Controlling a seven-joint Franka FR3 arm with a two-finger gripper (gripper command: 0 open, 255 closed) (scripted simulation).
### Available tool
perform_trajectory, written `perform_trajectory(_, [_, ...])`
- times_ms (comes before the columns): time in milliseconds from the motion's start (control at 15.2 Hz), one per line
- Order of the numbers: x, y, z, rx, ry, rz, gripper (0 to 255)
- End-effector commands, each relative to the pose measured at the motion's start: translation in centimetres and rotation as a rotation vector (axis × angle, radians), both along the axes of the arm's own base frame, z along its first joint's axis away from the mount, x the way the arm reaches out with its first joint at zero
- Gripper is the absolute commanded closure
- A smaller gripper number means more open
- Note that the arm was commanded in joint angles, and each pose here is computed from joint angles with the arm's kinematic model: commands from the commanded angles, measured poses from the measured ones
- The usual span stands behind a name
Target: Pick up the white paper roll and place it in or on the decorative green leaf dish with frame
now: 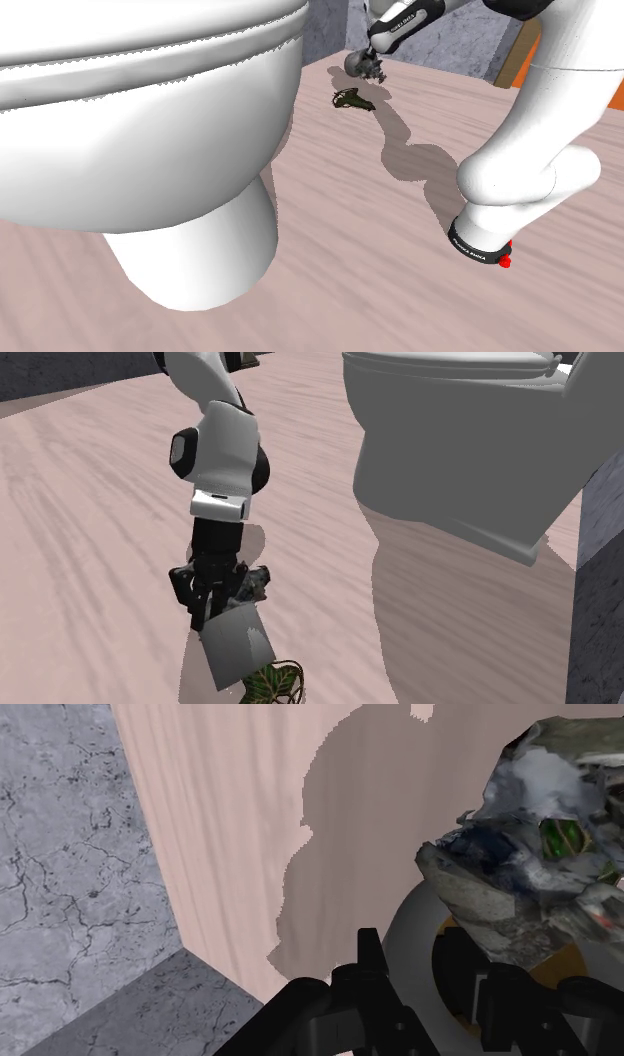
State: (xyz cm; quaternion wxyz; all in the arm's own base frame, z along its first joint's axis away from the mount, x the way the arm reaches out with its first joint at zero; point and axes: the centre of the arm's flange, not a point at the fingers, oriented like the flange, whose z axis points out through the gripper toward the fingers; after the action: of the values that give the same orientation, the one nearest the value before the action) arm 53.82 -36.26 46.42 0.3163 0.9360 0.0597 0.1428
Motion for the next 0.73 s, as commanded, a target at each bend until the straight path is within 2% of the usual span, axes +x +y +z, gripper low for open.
perform_trajectory(0, [0.0, 0.0, -1.1, -0.001, -0.002, 0.000, 255])
perform_trajectory(660, [0.0, 0.0, -6.4, -0.001, -0.002, 0.000, 255])
